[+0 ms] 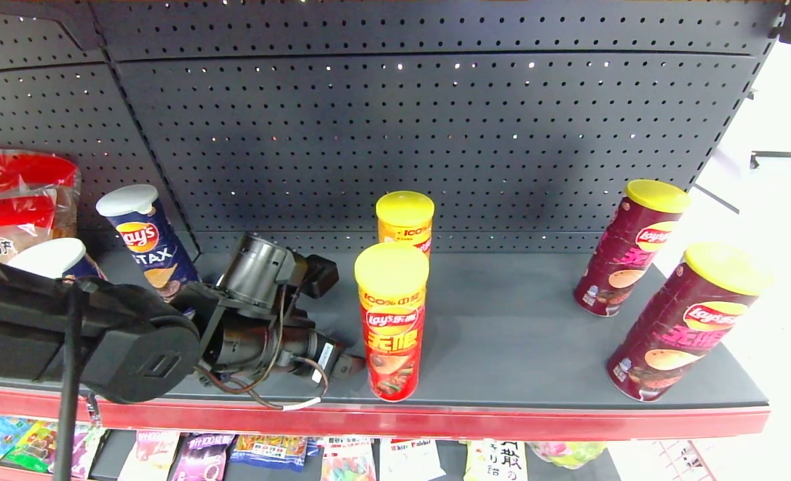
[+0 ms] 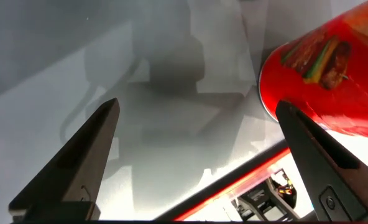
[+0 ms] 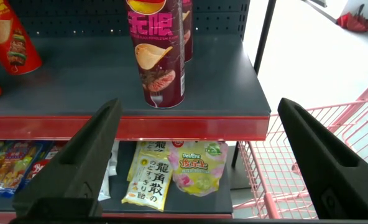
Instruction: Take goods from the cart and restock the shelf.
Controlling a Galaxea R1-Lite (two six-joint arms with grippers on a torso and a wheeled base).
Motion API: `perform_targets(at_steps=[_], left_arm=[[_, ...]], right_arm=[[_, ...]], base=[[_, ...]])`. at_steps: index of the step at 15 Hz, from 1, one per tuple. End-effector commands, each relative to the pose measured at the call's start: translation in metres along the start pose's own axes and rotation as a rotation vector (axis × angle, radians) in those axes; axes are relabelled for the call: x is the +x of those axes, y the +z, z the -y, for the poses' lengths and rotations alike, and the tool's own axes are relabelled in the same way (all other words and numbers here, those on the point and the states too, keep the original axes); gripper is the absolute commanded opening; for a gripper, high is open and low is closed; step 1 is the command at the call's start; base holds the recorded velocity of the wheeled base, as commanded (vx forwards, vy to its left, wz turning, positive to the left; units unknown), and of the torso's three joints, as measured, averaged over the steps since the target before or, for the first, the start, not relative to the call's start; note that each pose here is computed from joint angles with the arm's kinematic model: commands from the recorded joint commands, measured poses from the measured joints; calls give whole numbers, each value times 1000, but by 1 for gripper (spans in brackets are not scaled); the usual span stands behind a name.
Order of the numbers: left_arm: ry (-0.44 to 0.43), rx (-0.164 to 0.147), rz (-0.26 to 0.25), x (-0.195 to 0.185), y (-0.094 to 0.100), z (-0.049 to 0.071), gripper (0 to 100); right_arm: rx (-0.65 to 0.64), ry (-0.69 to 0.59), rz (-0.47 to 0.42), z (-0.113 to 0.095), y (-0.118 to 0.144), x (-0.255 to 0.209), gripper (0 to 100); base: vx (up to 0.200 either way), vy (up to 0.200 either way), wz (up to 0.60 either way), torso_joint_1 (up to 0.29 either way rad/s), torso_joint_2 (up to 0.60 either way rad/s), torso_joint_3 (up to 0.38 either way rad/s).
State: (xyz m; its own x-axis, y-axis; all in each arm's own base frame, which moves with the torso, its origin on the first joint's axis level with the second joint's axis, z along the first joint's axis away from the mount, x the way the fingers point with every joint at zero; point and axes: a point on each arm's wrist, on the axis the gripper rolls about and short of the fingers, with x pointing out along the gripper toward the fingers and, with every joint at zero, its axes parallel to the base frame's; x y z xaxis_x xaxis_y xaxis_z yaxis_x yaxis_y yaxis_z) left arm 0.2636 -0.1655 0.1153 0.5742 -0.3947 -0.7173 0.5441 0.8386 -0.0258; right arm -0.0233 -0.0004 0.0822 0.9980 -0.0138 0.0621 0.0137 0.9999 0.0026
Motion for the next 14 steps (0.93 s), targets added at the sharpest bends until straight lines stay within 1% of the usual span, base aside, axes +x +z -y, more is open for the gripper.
perform_targets(at_steps=[1, 8, 10, 12, 14], left_arm=[[-1, 0, -5, 3, 0, 0, 100], [-2, 2, 1, 7, 4, 1, 100], [-7, 7, 7, 6, 6, 4, 100], [-10, -6, 10, 7, 7, 5, 100], [-11, -5, 10, 7, 7, 5, 100]], right_arm=[[0, -2, -1, 0, 0, 0, 100], [0, 0, -1, 0, 0, 0, 100], [0, 0, -1, 0, 0, 0, 100], [0, 0, -1, 0, 0, 0, 100], [0, 0, -1, 0, 0, 0, 100]], base=[[0, 0, 0, 0, 0, 0], [0, 0, 0, 0, 0, 0], [0, 0, 0, 0, 0, 0], [0, 0, 0, 0, 0, 0], [0, 0, 0, 0, 0, 0]])
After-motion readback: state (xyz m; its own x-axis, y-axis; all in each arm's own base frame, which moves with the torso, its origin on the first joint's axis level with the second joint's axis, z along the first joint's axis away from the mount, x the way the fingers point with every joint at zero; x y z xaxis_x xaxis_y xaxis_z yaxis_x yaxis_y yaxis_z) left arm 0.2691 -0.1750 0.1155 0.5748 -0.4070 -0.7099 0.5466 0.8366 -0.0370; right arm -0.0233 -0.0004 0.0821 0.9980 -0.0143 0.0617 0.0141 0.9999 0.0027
